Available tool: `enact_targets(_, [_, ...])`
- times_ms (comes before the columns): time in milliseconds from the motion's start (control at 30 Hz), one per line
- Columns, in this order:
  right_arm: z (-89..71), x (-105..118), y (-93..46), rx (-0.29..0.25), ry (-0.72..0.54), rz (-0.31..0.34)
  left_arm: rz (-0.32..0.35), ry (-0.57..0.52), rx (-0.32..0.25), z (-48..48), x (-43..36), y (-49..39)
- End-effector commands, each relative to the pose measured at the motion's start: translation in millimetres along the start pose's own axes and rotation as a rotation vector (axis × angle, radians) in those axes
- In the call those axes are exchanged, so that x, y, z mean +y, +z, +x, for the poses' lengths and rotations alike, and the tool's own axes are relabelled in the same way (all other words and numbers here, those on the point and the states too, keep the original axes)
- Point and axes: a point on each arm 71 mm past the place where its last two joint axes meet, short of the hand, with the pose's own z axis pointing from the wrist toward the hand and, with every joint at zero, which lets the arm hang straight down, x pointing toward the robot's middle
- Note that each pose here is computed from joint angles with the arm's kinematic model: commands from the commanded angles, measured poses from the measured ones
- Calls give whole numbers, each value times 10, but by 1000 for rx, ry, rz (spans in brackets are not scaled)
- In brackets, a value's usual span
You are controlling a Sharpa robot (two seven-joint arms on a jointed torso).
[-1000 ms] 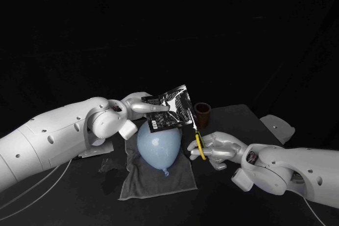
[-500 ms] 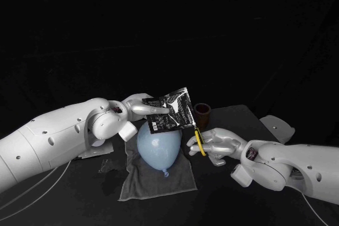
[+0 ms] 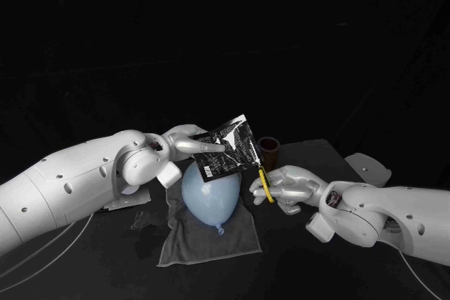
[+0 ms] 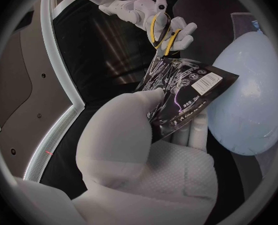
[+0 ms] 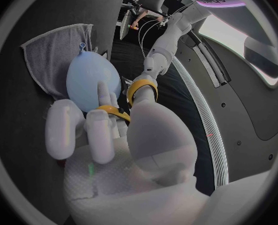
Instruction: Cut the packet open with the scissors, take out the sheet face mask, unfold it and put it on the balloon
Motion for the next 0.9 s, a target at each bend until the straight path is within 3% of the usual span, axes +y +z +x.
enact_targets(33, [11,33,8,14,8,-21,7,16,27,35,-8,5])
enact_targets(900, [-90,40,-22,-10,19,-32,1,25,20,10,9,-7])
